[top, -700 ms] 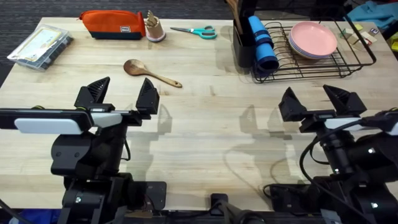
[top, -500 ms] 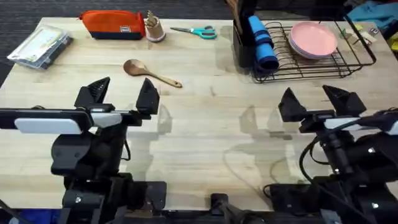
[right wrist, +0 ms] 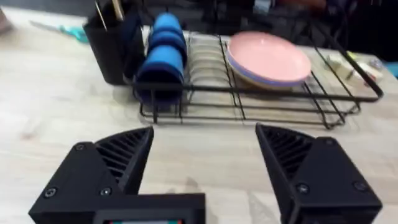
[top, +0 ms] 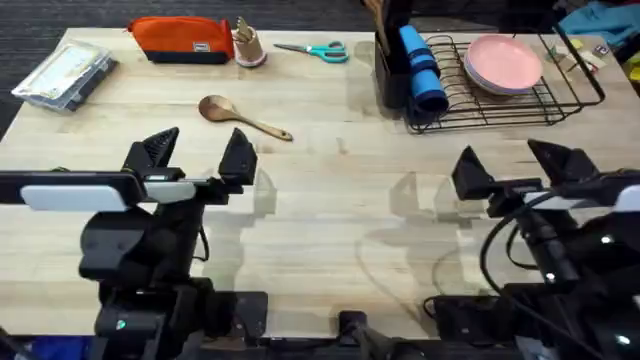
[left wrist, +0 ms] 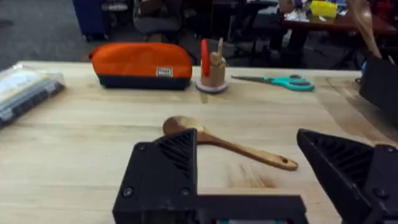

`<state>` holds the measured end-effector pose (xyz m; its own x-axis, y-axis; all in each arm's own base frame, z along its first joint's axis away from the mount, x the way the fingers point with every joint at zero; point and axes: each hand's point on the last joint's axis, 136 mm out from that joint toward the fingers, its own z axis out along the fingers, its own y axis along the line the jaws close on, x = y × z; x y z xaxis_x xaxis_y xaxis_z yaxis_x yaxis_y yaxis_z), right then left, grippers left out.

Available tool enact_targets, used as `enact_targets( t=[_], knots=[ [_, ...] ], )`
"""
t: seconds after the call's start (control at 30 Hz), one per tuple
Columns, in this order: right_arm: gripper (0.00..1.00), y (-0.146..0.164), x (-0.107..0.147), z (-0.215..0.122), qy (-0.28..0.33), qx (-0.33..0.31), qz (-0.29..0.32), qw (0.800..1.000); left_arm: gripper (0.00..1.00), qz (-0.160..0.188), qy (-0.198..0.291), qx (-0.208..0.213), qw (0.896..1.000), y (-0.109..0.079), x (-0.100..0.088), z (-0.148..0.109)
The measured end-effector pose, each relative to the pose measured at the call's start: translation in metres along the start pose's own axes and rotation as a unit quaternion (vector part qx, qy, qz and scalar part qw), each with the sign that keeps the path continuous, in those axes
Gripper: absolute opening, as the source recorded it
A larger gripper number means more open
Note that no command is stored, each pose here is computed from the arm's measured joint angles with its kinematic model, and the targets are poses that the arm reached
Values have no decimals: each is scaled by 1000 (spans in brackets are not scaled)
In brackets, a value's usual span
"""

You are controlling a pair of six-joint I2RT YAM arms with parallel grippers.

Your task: Pick up the spoon on the table one by one and put them onto the rack

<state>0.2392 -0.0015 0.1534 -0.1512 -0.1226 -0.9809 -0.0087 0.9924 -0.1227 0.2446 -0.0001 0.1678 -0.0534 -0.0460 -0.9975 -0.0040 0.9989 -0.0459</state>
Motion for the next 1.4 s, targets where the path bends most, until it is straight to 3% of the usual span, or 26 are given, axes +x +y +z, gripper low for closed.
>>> enact_targets(
  t=[0.13, 0.17, 0.3, 0.57, 0.7, 1.0, 1.4],
  knots=[
    [996, -5, -22, -13, 13, 5, -4, 1000, 991, -7, 14, -2, 1000, 0, -16, -8],
    [995, -9, -51, -24, 12, 6, -5, 1000, 992, -8, 24, -7, 1000, 0, -38, -16],
    [996, -13, -82, -32, 33, 4, -6, 999, 991, -8, 49, -11, 999, 0, -62, -20],
    [996, -19, -130, -18, 92, -3, -9, 996, 992, -10, 87, 1, 996, -8, -119, 1],
    [996, -22, -154, -6, 108, -5, -9, 994, 993, -13, 130, 15, 991, -14, -138, 13],
    [996, -27, -195, 15, 131, -9, -9, 991, 993, -17, 247, 19, 969, -19, -151, 36],
    [996, -27, -195, 25, 144, -10, -10, 990, 993, -18, 271, 19, 962, -20, -151, 55]
  ],
)
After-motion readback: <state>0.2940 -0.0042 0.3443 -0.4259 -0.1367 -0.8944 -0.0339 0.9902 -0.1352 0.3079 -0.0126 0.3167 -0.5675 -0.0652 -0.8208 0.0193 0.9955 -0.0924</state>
